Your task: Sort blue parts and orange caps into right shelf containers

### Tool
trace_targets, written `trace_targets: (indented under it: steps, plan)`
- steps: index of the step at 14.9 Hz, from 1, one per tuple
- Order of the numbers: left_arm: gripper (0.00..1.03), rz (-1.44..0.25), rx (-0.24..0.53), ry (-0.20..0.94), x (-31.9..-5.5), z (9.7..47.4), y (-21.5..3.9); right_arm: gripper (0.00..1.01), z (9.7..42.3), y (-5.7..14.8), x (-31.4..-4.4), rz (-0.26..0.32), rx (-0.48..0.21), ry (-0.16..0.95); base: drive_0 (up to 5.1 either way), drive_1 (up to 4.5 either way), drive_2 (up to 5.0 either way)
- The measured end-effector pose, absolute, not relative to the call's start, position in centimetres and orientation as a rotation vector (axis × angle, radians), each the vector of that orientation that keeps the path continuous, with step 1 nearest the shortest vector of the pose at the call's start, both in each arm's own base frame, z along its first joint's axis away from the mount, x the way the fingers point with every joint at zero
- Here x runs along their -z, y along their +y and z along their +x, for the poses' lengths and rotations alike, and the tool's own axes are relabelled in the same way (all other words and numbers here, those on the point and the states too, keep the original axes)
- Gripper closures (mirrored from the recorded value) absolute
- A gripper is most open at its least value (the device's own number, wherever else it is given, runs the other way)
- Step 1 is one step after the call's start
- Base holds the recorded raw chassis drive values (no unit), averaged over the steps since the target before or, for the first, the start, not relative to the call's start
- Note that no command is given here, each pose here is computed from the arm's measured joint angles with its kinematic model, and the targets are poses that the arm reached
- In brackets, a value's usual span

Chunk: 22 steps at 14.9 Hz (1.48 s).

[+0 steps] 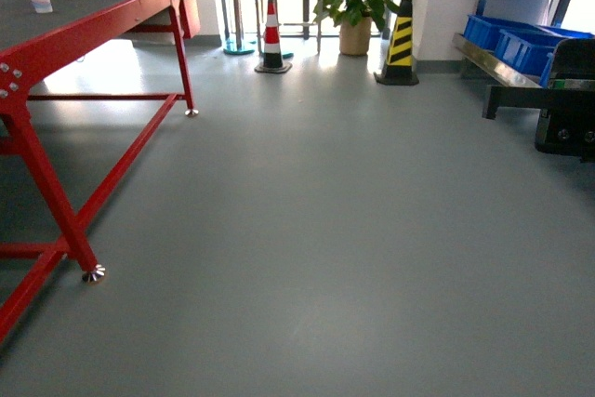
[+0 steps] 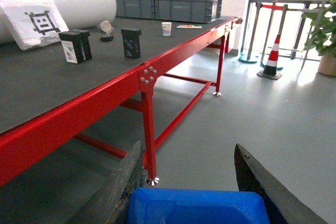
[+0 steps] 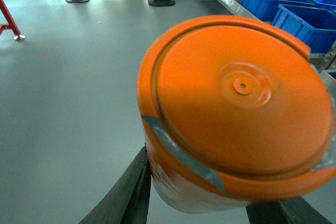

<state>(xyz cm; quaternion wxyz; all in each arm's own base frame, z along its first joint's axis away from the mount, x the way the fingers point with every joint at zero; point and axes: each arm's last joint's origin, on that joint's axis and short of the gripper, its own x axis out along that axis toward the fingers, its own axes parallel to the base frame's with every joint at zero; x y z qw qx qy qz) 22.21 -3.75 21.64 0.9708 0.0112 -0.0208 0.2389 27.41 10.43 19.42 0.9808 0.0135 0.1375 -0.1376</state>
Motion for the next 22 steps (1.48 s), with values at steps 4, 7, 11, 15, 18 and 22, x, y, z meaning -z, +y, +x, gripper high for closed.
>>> trace_targets:
  steps: [4,7,11,15,18,22]
  plan:
    - [0.62,0.022,-0.486,-0.043,-21.65,22.22,-3.70,0.60,27.41,10.43,-19.45,0.029,0.277,0.275,0.1,4.38,-4.2]
    - [0.62,0.019,-0.486,-0.048,-21.70,22.21,-3.70,0.60,27.42,10.43,-19.46,0.029,0.277,0.274,0.1,4.36,-4.2]
    - [0.62,0.021,-0.486,-0.046,-21.67,22.21,-3.70,0.60,27.42,10.45,-19.49,0.031,0.276,0.271,0.0,3.25,-3.2]
    - [0.62,0.019,-0.485,-0.048,-21.70,22.24,-3.71,0.60,27.47,10.46,-19.60,0.034,0.276,0.267,0.0,0.00,0.0]
    - [0.62,0.021,-0.487,-0.044,-21.65,22.23,-3.70,0.60,27.46,10.46,-19.53,0.031,0.276,0.272,0.0,0.00,0.0]
    - [0.62,0.023,-0.485,-0.041,-21.61,22.25,-3.71,0.60,27.47,10.46,-19.53,0.030,0.276,0.272,0.0,-1.48,1.5]
